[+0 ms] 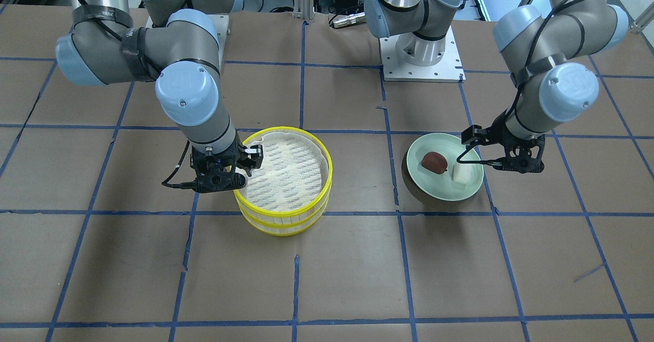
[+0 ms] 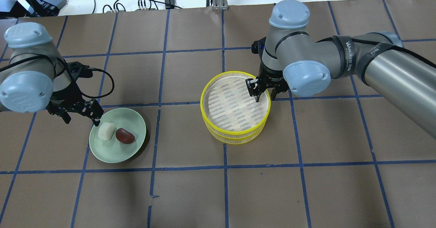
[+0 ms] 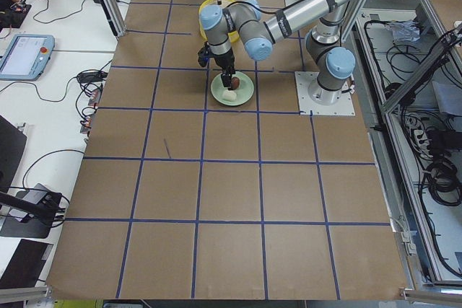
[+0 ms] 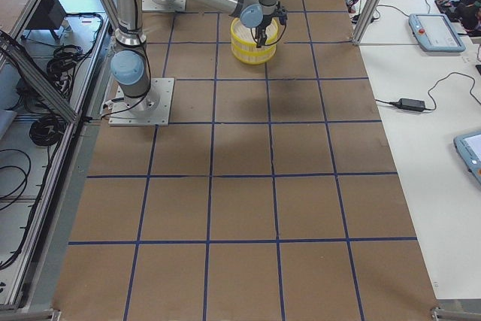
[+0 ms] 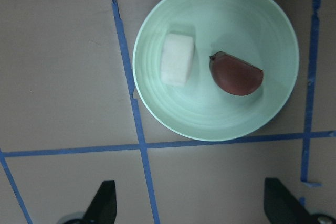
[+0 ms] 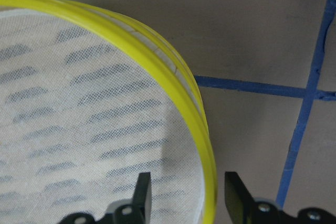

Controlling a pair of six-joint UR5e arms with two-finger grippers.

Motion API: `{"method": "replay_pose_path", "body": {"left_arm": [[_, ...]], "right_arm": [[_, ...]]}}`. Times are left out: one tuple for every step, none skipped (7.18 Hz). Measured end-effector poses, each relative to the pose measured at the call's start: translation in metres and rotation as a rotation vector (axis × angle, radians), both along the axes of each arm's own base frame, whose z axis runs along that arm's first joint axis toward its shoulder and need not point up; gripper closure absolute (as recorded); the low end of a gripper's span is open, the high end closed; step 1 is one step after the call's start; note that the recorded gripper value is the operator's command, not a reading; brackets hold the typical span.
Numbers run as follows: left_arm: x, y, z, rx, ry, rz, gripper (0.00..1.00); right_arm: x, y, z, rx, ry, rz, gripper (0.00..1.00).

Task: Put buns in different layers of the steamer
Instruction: 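Grasp white bun with left gripper while right gripper lifts top tier aside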

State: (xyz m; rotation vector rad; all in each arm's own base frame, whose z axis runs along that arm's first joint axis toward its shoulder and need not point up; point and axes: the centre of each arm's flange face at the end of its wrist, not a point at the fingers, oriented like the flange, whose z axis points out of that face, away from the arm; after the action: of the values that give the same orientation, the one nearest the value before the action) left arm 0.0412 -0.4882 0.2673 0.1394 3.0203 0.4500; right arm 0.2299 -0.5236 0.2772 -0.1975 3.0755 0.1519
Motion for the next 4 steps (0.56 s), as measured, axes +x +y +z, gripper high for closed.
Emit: {"method": "replay_pose_path", "body": {"left_arm": [[0.001,-0.004,-0.018,0.029,0.011,0.003,0.02],[0.001,-0.006,-0.032,0.053,0.022,0.008,0.02],[0.001,-0.008,-0.042,0.073,0.030,0.010,0.02],[0.001,-0.009,-0.050,0.088,0.036,0.011,0.02]], "right_arm": [[0.000,0.000,-0.001,0.000,0.002,-0.002,0.94],[-0.001,0.000,-0.001,-0.001,0.004,-0.005,0.98],[-0.002,-0.001,0.001,-0.006,0.005,-0.011,0.99],[-0.003,-0.001,0.005,-0.013,0.005,-0.018,0.99]]}}
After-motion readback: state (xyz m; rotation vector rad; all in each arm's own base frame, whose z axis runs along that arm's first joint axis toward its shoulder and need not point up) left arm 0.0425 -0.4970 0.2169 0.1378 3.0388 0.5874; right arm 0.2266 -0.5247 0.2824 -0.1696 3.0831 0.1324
